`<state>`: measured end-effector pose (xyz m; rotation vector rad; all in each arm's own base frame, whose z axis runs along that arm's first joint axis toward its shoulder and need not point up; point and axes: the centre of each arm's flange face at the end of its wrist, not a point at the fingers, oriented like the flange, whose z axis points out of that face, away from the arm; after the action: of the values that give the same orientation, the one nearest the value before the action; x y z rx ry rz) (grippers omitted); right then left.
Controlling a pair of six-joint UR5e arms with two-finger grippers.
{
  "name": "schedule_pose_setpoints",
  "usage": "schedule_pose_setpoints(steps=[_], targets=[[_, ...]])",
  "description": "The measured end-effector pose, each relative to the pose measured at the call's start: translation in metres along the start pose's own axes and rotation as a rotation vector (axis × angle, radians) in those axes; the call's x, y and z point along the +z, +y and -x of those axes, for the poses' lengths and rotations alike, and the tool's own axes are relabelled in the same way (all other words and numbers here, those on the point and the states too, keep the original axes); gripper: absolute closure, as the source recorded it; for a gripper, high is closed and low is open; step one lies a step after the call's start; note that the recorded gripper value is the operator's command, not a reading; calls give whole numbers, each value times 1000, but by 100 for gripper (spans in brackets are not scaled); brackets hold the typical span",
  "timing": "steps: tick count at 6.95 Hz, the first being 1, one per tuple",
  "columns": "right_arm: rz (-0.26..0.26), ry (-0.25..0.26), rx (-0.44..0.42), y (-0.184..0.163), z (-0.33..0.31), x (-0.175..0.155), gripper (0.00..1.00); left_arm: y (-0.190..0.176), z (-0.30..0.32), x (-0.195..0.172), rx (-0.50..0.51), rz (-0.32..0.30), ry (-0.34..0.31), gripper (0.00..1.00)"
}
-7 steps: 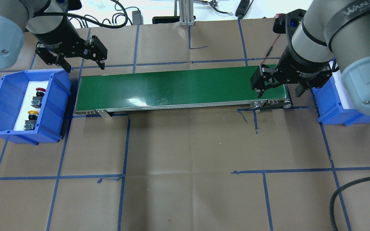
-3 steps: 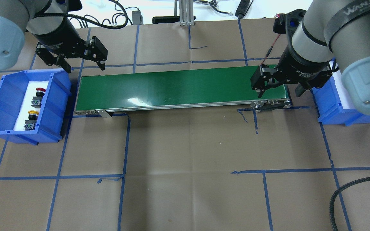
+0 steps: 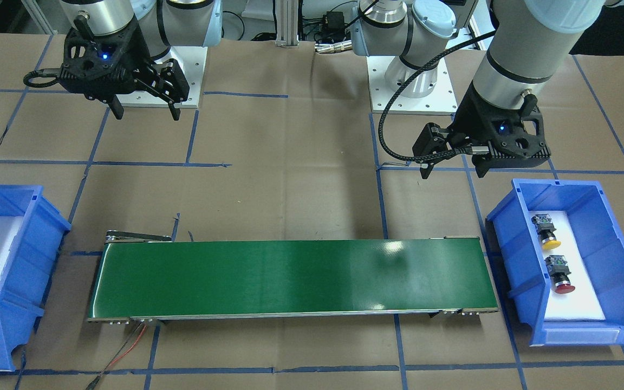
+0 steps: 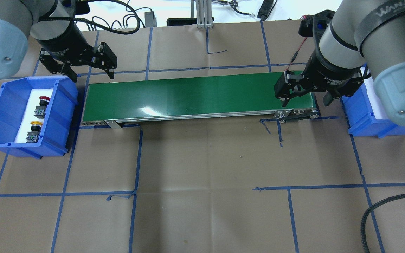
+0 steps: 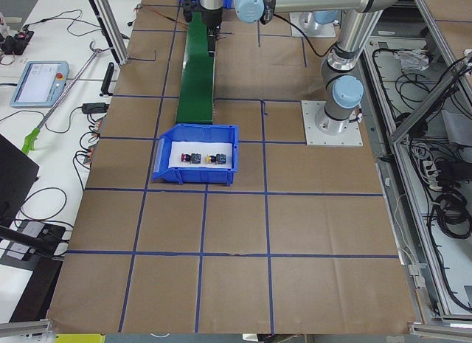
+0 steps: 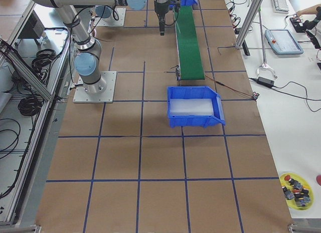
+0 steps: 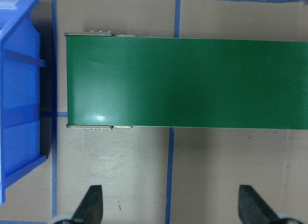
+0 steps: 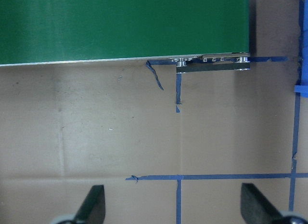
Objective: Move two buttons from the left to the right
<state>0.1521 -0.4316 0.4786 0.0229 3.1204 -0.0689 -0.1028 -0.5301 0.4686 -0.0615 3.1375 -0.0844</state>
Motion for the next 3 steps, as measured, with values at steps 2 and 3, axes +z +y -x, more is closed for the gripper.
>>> schedule_pose_setpoints(steps=[2, 3], targets=[[0, 0, 0, 0, 0, 0, 0, -9, 39, 3, 11, 4, -3, 0], [1, 0, 1, 0, 0, 0, 0, -15, 76, 6, 18, 8, -4, 0]])
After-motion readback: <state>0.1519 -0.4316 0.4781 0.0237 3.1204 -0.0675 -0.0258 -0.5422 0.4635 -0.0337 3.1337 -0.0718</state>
